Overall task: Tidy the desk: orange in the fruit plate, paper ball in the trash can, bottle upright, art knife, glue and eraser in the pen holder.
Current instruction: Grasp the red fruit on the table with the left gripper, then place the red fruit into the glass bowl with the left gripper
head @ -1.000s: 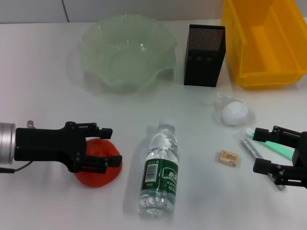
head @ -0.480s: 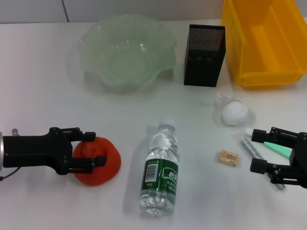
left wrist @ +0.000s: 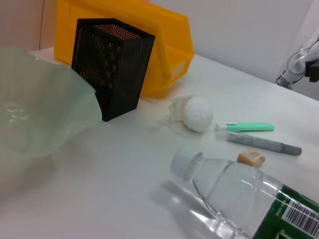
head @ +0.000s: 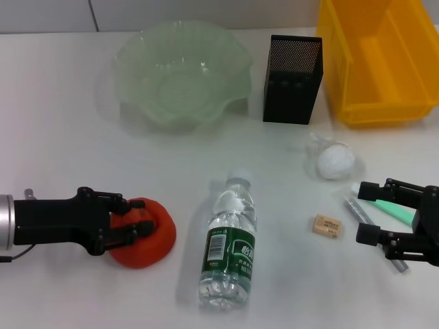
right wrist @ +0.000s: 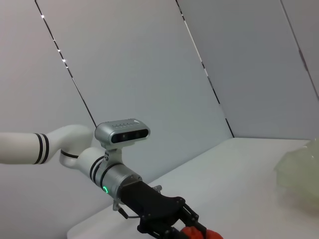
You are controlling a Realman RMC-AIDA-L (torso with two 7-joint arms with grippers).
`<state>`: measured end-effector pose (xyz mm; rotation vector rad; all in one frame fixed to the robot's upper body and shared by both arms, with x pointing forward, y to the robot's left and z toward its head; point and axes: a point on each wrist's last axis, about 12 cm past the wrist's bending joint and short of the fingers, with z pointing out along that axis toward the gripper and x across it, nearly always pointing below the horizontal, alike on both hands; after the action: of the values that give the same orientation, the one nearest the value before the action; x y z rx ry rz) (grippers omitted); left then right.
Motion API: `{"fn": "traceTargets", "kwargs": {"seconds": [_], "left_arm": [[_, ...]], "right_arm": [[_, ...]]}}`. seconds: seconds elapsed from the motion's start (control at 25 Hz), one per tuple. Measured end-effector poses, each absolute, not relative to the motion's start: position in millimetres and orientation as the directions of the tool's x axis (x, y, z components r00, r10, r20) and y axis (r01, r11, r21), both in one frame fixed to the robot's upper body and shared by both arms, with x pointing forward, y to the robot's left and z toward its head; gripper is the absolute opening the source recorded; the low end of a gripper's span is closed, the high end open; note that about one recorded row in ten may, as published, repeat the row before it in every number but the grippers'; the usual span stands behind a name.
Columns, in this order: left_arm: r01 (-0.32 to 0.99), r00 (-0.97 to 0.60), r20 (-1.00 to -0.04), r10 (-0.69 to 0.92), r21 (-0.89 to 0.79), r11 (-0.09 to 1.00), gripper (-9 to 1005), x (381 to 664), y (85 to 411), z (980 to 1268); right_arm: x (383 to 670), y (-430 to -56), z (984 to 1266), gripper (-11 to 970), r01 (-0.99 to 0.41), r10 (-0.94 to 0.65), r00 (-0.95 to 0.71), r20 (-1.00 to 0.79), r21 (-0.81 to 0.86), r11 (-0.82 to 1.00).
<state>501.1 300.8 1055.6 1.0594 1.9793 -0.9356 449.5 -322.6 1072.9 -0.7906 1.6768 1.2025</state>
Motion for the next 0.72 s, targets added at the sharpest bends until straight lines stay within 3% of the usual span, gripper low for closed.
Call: {"fn": "traceTargets", "kwargs": {"seconds": [0.24, 0.56, 0.72], "left_arm": [[0.876, -0.418, -0.830, 0.369, -0.262, 0.405, 315, 502, 301, 1056], [0.885, -0.401, -0.850, 0.343, -0.262, 0.386, 238, 503, 299, 1063], [0.918, -0.280, -0.942, 0.187, -0.205, 0.340, 216, 531, 282, 1098]], "right_arm": [[450, -322, 1073, 800, -0.870, 0.006, -0.391, -0.920, 0.372, 0.325], [451, -322, 1073, 795, -0.869, 0.006, -0.389, -0.921, 0.369, 0.331], [452, -321, 1073, 793, -0.868, 0.008, -0.387, -0.922, 0.367, 0.335]]}}
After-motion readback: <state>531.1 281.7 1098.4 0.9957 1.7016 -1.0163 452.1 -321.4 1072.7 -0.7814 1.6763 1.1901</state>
